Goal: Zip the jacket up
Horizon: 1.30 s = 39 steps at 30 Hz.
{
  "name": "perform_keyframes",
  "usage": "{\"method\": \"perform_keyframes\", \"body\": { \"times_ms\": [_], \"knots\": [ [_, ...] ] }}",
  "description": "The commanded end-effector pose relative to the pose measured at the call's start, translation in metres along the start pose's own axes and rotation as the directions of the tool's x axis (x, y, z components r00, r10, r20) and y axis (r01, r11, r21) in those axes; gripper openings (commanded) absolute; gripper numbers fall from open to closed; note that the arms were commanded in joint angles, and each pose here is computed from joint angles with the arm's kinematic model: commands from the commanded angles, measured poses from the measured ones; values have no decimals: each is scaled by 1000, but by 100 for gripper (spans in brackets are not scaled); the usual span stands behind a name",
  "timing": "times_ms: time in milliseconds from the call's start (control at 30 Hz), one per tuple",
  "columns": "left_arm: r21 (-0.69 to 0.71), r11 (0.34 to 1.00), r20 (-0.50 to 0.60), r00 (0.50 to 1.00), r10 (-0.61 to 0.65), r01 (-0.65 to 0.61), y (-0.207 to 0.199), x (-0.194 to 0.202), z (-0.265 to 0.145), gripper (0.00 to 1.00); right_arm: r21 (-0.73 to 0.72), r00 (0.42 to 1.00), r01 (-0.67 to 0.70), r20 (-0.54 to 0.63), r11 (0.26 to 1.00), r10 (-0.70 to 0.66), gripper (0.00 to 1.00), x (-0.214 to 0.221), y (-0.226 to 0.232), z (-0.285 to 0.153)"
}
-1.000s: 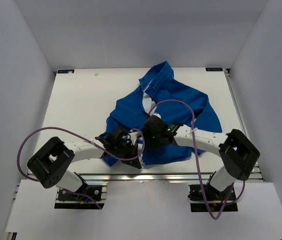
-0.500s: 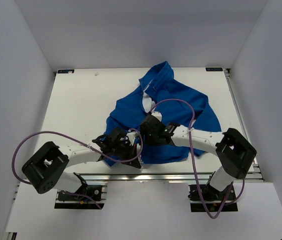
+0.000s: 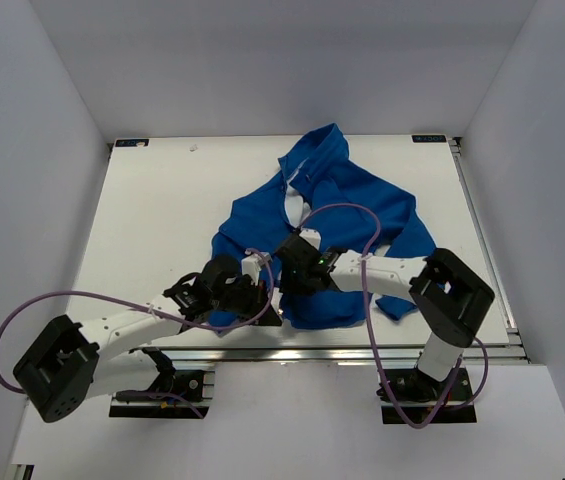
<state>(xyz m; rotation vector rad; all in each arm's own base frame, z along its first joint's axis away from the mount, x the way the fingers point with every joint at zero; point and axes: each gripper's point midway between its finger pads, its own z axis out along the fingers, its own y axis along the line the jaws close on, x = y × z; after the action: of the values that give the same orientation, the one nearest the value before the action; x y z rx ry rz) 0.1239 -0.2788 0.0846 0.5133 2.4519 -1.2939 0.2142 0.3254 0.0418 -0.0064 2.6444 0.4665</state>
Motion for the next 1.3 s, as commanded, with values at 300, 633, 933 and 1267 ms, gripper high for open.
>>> {"method": "perform_keyframes", "body": {
  "times_ms": [300,633,933,1267],
  "knots": [
    [-17,998,-85,995,-55,54,2,31,-14,0,20,987,2,159,1000,-5,0,-48,14,-13],
    [-70,979,-238,950,-204,193,8,85,-37,0,89,952,-19,305,996,-9,0,-118,-12,-22],
    [-62,974,-253,940,-227,219,10,93,-35,22,4,956,98,276,995,-95,0,-113,2,-23],
    [-109,993,-206,976,-67,45,-1,37,-30,98,-209,954,283,158,936,-254,40,-56,4,-50]
  ]
}}
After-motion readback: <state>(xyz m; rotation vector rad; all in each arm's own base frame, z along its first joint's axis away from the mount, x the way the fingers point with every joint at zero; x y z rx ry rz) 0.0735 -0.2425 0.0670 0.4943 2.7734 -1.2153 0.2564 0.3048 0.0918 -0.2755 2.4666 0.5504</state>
